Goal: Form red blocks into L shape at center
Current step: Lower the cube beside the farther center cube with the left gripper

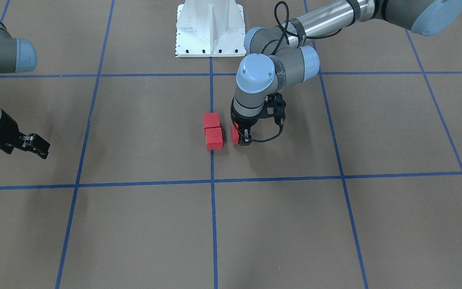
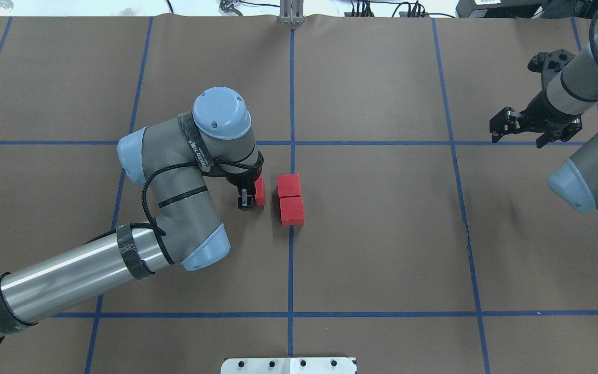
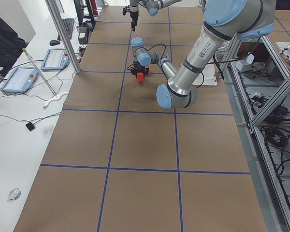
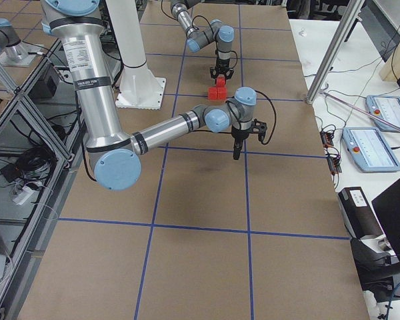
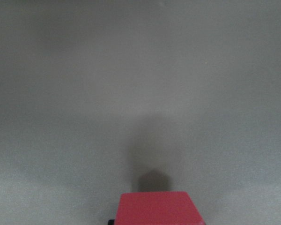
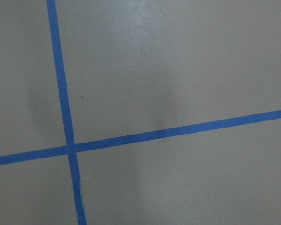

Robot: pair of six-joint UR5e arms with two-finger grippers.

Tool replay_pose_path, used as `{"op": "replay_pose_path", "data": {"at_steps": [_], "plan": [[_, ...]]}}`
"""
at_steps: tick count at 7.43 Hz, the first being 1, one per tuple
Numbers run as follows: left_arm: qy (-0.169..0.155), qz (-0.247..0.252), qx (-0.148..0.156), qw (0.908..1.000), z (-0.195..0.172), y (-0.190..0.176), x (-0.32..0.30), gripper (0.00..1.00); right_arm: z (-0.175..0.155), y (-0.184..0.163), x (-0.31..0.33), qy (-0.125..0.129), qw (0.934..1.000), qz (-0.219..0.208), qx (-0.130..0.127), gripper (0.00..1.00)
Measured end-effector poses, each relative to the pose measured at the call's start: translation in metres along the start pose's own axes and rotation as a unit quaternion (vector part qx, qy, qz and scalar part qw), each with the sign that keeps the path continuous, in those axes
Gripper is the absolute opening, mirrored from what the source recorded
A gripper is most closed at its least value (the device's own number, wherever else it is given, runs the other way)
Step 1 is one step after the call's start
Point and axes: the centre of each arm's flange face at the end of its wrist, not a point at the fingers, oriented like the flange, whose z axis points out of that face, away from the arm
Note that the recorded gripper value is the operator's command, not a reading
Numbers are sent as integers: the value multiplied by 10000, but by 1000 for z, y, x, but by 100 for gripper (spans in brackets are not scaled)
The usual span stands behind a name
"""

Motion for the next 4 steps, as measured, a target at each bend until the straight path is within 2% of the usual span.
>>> {"op": "replay_pose_path", "data": {"at_steps": [4], "plan": [[-4,-75,-16,10000,-2,23,5,0,0,0,0,7,10000,1,0,100]]}}
